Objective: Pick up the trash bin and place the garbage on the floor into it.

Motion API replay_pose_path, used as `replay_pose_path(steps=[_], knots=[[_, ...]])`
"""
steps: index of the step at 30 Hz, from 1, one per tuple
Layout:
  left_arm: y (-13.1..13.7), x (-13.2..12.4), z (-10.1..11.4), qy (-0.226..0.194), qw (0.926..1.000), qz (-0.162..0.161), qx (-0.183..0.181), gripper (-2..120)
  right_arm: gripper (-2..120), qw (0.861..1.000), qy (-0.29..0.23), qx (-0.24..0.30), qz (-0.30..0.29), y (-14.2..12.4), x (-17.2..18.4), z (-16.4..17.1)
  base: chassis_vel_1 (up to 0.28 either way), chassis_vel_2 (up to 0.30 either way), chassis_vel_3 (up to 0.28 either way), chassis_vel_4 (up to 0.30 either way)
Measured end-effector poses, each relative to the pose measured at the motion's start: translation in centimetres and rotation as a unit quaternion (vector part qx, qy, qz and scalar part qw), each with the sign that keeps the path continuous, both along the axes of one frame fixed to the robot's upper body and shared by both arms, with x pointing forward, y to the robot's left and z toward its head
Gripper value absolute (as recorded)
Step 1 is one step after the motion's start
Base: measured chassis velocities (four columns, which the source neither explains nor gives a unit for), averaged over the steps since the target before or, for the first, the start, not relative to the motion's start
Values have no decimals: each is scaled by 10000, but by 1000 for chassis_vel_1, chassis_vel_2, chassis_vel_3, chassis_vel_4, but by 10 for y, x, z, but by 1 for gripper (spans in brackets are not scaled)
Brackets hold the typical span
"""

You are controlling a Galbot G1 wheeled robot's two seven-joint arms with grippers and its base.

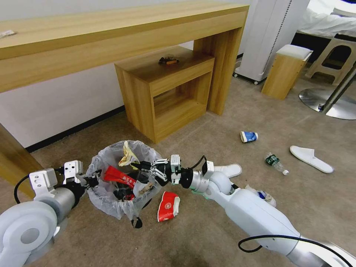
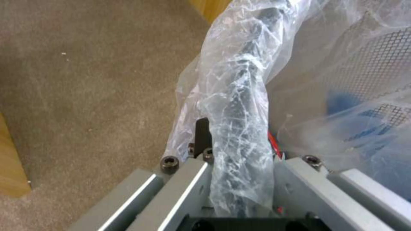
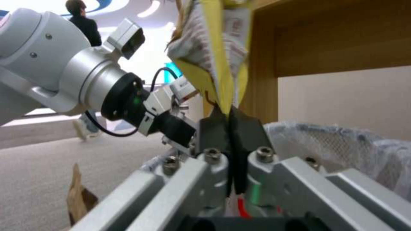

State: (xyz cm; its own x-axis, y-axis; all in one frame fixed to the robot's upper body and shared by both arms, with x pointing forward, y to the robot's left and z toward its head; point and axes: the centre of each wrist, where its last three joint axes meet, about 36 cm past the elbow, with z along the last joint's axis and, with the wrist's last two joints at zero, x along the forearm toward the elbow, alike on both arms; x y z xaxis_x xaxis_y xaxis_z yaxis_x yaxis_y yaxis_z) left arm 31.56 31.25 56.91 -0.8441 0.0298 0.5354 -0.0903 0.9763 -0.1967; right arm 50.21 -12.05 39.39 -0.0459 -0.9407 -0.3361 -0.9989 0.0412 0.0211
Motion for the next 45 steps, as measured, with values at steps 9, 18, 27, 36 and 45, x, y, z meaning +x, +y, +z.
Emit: replay_pose_path(steps=[9,18,27,36,45], knots=[[0,0,0,-7,10000,3,2,0,38,10000,6,-49,-50,-7,-1,-1,0,0,0,0],[0,0,0,-11,10000,5,-11,0,70,9999,-28,-69,-74,-13,-1,1,0,0,0,0],[1,0,1,-14,10000,37,17,0,99,9998,-7,-13,-215,-23,-1,5,0,0,0,0],[10,6,1,-18,9998,143,113,0,100,9953,101,270,-926,-62,0,19,0,0,0,0],[20,11,1,-35,9995,269,170,0,100,9753,190,171,-2194,-113,-16,11,0,0,0,0]])
